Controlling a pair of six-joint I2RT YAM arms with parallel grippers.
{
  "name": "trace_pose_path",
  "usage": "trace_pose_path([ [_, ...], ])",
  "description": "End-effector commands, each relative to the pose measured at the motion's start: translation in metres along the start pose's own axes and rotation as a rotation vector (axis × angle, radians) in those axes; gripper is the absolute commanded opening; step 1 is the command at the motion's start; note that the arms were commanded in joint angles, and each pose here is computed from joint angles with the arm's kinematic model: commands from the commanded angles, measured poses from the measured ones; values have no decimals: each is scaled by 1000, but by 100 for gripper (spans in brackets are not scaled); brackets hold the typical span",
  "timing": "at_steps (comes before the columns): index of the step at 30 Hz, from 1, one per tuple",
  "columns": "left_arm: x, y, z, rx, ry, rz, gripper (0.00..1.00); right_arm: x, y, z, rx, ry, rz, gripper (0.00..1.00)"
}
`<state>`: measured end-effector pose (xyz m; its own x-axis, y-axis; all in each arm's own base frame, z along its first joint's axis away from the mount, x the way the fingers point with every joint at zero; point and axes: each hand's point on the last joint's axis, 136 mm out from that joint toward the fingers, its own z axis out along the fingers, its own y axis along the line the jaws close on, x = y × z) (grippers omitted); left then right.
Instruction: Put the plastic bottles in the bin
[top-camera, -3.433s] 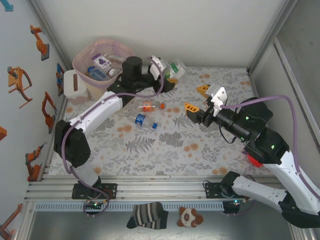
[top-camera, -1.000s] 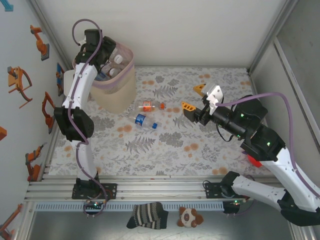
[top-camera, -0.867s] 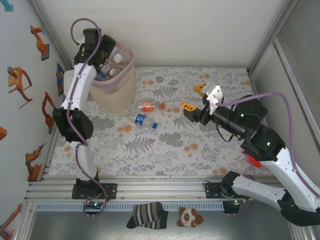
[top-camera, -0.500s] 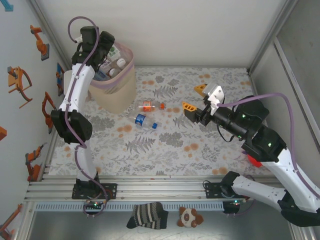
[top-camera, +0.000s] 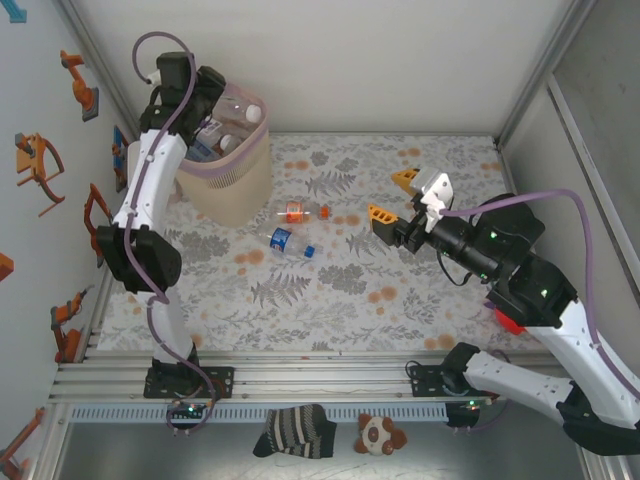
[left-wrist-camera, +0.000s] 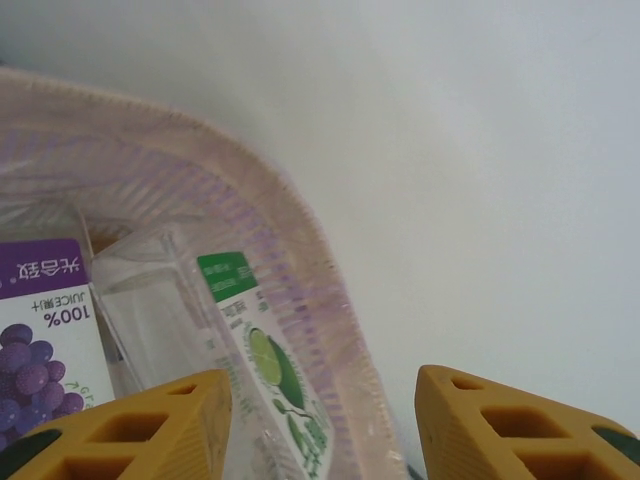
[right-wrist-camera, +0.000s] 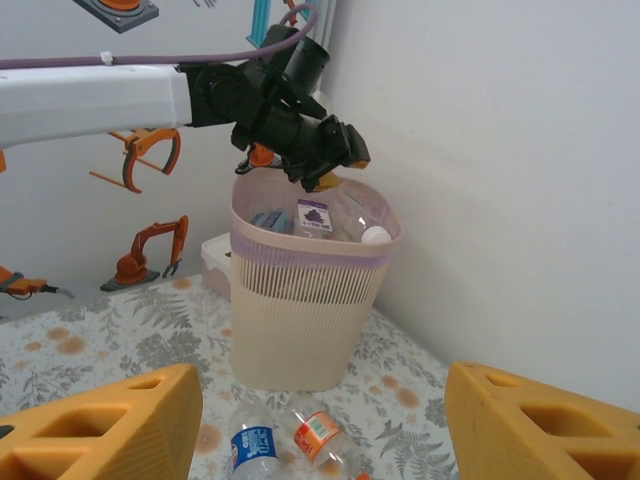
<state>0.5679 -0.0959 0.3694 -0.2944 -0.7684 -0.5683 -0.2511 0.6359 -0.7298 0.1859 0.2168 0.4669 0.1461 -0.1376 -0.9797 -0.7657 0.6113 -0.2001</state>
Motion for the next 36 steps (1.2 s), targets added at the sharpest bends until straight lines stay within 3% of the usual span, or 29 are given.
trace_pose_path([
  [1, -17, -27, -23, 77, -67, 54, 46, -8, -4, 0, 21, -26, -5, 65],
  [8, 5, -24, 1, 97, 19, 55, 23, -5, -4, 3, 20, -15, -8, 65],
  [13, 23, -23, 30, 133, 86, 71, 0, -4, -3, 4, 17, -12, -6, 65],
  [24, 61, 20, 66, 58, 224, 2, 0, -2, -4, 5, 19, -10, -5, 65],
  [36, 16, -33, 3, 193, 127, 96, 0, -5, -3, 5, 13, -25, -4, 65],
])
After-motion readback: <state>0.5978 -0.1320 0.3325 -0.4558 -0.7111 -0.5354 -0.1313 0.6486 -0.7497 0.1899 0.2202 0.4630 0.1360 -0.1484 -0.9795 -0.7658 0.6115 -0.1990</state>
